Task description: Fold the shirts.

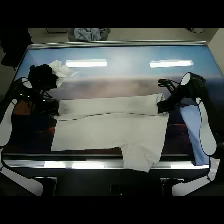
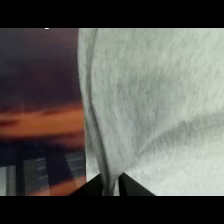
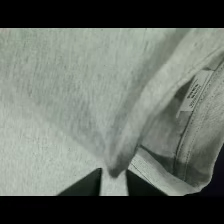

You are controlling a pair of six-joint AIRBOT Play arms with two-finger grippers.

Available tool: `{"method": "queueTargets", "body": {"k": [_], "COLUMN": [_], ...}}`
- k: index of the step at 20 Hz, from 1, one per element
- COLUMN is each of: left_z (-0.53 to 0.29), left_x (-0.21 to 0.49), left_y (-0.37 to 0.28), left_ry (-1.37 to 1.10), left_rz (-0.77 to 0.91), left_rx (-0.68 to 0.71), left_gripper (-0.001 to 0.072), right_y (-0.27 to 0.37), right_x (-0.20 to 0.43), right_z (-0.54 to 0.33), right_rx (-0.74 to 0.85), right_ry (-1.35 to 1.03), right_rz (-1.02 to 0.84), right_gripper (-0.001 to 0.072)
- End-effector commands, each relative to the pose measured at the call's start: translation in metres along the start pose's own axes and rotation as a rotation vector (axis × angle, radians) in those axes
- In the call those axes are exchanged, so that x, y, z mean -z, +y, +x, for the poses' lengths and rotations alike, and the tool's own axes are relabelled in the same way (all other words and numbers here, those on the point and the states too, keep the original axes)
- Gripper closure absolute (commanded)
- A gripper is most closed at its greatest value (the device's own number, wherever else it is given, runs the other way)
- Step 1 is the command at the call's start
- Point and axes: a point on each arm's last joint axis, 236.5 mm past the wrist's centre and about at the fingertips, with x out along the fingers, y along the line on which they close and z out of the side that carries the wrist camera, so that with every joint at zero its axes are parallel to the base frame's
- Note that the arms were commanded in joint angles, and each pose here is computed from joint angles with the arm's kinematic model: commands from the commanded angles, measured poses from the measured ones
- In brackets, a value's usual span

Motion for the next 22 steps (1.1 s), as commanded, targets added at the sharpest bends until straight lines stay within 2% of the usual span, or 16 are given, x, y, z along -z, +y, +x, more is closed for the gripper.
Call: {"method": "queueTargets", "body": {"k": [1, 3, 6, 9, 11, 15, 22], "left_z": [-0.006, -0.026, -0.059, -0.051, -0.015, 0.04, 0.062], "left_x": [-0.004, -0.004, 0.008, 0.057, 0.104, 0.175, 0.19], "left_y": [0.001, 0.006, 0.017, 0.012, 0.009, 0.017, 0.008], "left_ry": [-0.018, -0.038, -0.078, -0.019, 0.013, 0.007, 0.014], "left_rz": [-0.004, -0.012, -0.099, -0.138, -0.17, -0.225, -0.253], "left_rx": [-0.002, -0.001, 0.003, 0.018, 0.024, 0.028, 0.088], "left_gripper": [0.0095, 0.011, 0.0111, 0.0115, 0.0259, 0.0259, 0.0261], "right_y": [0.0, -0.003, -0.013, -0.022, -0.016, 0.023, 0.023], "right_x": [0.0, 0.008, 0.04, 0.08, 0.095, 0.12, 0.123], "right_z": [-0.003, -0.022, -0.057, -0.068, -0.05, -0.019, -0.017], "right_rx": [0.002, 0.009, -0.046, -0.079, -0.071, -0.161, -0.154], "right_ry": [-0.004, -0.001, -0.001, 0.032, 0.014, -0.001, -0.004], "right_rz": [0.003, -0.042, 0.041, 0.114, 0.139, 0.082, 0.086], "right_gripper": [0.0253, 0.0252, 0.0244, 0.024, 0.024, 0.0241, 0.0242]}}
